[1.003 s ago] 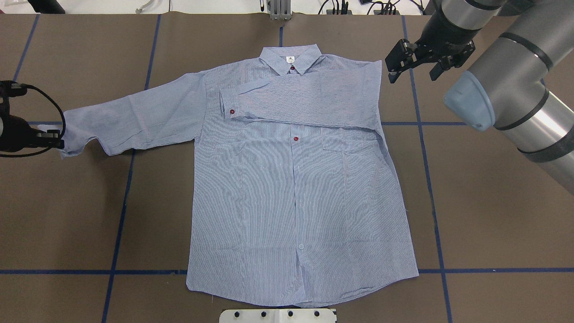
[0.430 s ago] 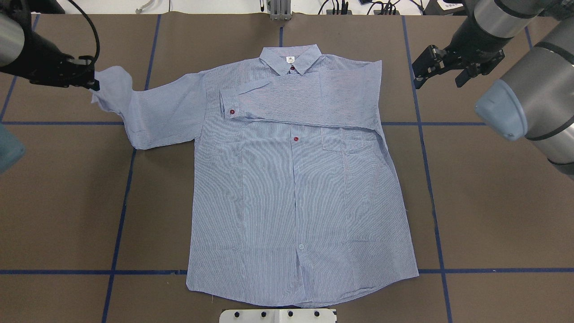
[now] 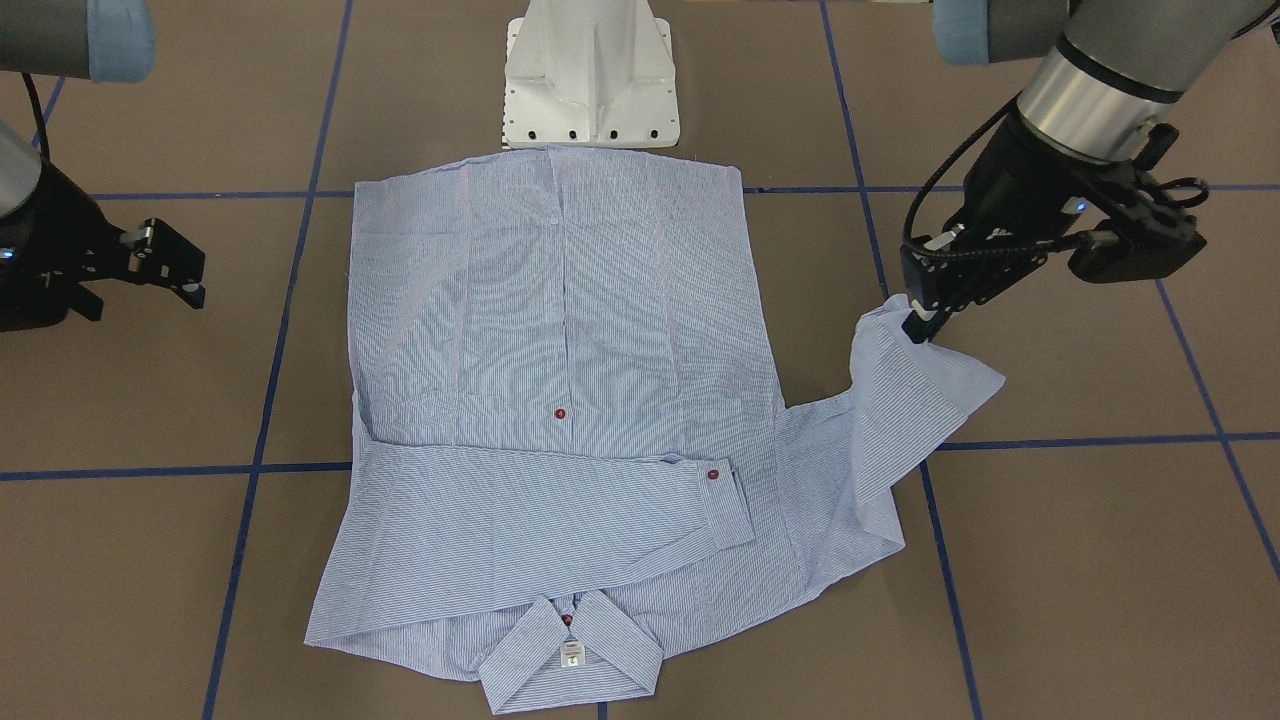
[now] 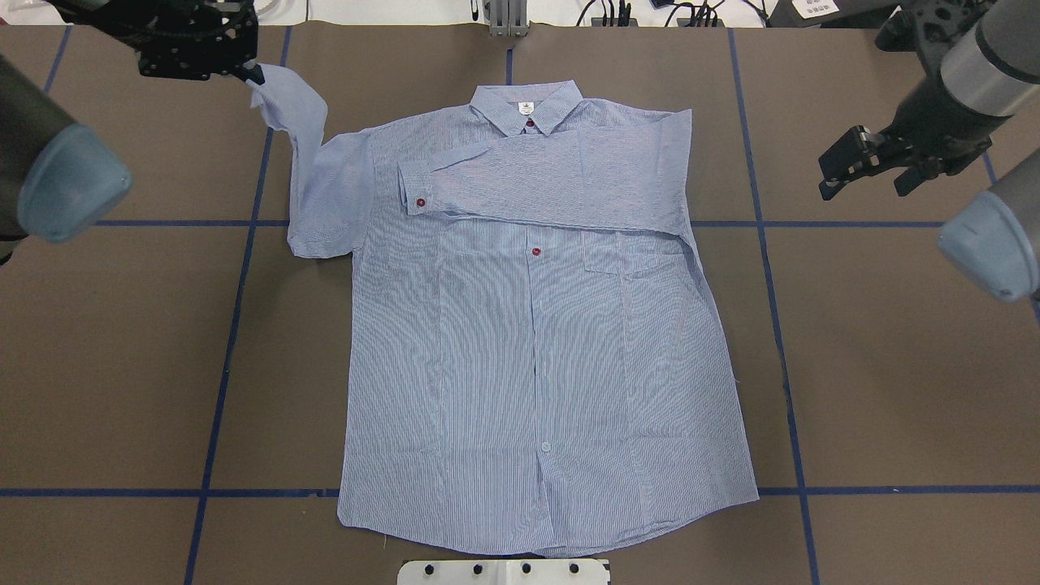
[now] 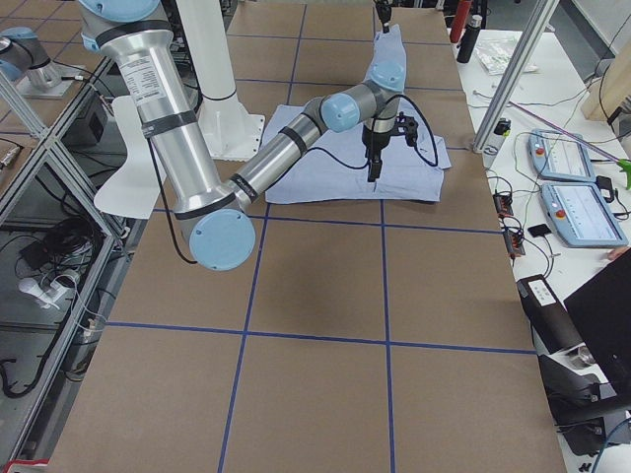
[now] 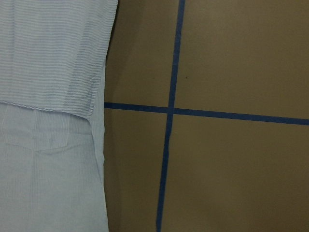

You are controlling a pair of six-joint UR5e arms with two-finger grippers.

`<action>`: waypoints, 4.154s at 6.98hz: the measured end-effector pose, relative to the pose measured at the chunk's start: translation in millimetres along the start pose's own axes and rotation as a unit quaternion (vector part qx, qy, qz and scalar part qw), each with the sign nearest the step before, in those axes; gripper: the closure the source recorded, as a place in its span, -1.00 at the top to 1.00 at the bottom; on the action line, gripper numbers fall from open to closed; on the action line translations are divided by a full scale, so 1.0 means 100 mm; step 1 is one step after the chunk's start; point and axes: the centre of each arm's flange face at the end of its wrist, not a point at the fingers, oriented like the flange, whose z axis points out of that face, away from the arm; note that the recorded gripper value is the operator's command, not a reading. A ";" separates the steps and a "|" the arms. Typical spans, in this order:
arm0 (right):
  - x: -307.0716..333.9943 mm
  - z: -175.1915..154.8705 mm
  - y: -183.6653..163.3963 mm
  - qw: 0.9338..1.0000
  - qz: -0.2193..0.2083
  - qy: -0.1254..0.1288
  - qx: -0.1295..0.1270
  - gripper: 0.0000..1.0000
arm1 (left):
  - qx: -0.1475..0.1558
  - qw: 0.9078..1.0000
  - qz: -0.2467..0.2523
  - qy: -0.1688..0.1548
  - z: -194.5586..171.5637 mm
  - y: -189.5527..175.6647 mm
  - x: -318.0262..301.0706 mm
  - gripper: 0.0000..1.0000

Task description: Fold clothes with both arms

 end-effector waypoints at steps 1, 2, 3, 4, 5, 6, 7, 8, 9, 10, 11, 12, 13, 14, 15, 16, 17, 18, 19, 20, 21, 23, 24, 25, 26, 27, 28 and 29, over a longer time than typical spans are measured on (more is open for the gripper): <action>0.35 0.00 0.09 1.000 -0.013 0.009 -0.002 1.00 | -0.016 0.999 -0.022 0.023 -0.09 0.02 0.41 -1.00; 0.61 -0.03 0.13 1.000 -0.021 0.015 -0.002 1.00 | -0.030 0.998 -0.046 0.042 -0.15 0.09 0.80 -1.00; 0.73 -0.05 0.15 1.000 -0.023 0.018 -0.001 1.00 | -0.045 0.995 -0.065 0.053 -0.10 0.20 1.11 -1.00; 0.78 -0.05 0.15 1.000 -0.023 0.019 -0.001 1.00 | -0.057 0.993 -0.079 0.061 0.03 0.29 1.30 -1.00; 0.78 -0.06 0.15 1.000 -0.024 0.019 -0.001 1.00 | -0.065 0.992 -0.091 0.066 0.23 0.29 1.36 -1.00; 0.78 -0.06 0.15 1.000 -0.024 0.019 -0.001 1.00 | -0.068 0.990 -0.100 0.067 0.44 0.25 1.35 -1.00; 0.77 -0.07 0.14 1.000 -0.025 0.019 0.000 1.00 | -0.067 0.989 -0.110 0.067 0.61 0.19 1.33 -1.00; 0.76 -0.07 0.13 0.999 -0.026 0.019 0.001 1.00 | -0.064 0.988 -0.125 0.069 0.77 0.19 1.33 -1.00; 0.76 -0.07 0.12 1.000 -0.025 0.019 0.000 1.00 | -0.062 0.986 -0.136 0.077 0.94 0.27 1.36 -1.00; 0.77 -0.06 0.12 1.000 -0.025 0.019 0.000 1.00 | -0.063 0.985 -0.137 0.087 1.11 0.43 1.43 -1.00; 0.77 -0.05 0.12 1.000 -0.024 0.019 -0.001 1.00 | -0.061 0.985 -0.128 0.094 1.36 0.72 1.58 -1.00; 0.78 -0.05 0.12 1.000 -0.024 0.020 -0.002 1.00 | -0.048 0.987 -0.123 0.096 1.73 1.03 1.82 -1.00; 0.78 -0.04 0.12 1.000 -0.023 0.020 -0.002 1.00 | -0.032 0.987 -0.121 0.099 2.15 1.30 2.03 -1.00; 0.79 -0.03 0.12 1.000 -0.022 0.020 -0.003 1.00 | -0.014 0.987 -0.117 0.106 2.54 1.51 2.11 -1.00; 0.79 -0.02 0.11 1.000 -0.022 0.020 -0.004 1.00 | 0.008 0.988 -0.114 0.108 2.85 1.62 2.11 -0.99; 0.79 -0.02 0.11 1.000 -0.021 0.020 -0.004 1.00 | 0.029 0.987 -0.112 0.109 3.09 1.67 2.09 0.98; 0.79 -0.01 0.10 1.000 -0.021 0.020 -0.004 1.00 | 0.041 0.989 -0.090 0.112 3.21 1.72 2.08 1.00; 0.80 0.00 0.10 1.000 -0.021 0.019 -0.005 1.00 | 0.047 0.991 -0.043 0.119 3.24 1.86 2.13 1.00; 0.80 0.01 0.09 1.000 -0.020 0.015 -0.007 1.00 | 0.049 0.990 -0.003 0.135 3.14 2.04 2.24 1.00; 0.80 0.02 0.08 1.000 -0.020 0.012 -0.009 1.00 | 0.048 0.987 0.015 0.151 2.98 2.16 2.33 1.00; 0.80 0.03 0.08 1.000 -0.020 0.010 -0.010 1.00 | 0.045 0.986 0.023 0.160 2.88 2.22 2.34 1.00; 0.79 0.03 0.07 1.000 -0.020 0.009 -0.010 1.00 | 0.033 0.985 0.030 0.165 2.74 2.28 2.35 1.00; 0.79 0.03 0.07 1.000 -0.020 0.009 -0.010 1.00 | 0.031 0.986 0.032 0.163 2.74 2.28 2.34 1.00; 0.78 0.02 0.07 1.000 -0.022 0.008 -0.006 1.00 | 0.035 0.987 0.033 0.155 2.80 2.26 2.29 1.00; 0.75 0.00 0.05 1.000 -0.028 0.005 0.002 1.00 | 0.045 0.989 0.024 0.142 2.93 2.21 2.21 0.98; 0.71 -0.03 0.04 0.999 -0.033 0.001 0.009 1.00 | 0.057 0.990 0.000 0.130 3.04 2.15 2.14 0.85; 0.68 -0.05 0.03 0.999 -0.035 -0.003 0.012 1.00 | 0.062 0.990 -0.031 0.124 3.11 2.11 2.09 0.48; 0.66 -0.06 0.03 0.999 -0.036 -0.005 0.013 1.00 | 0.063 0.989 -0.058 0.119 3.17 2.09 2.05 0.19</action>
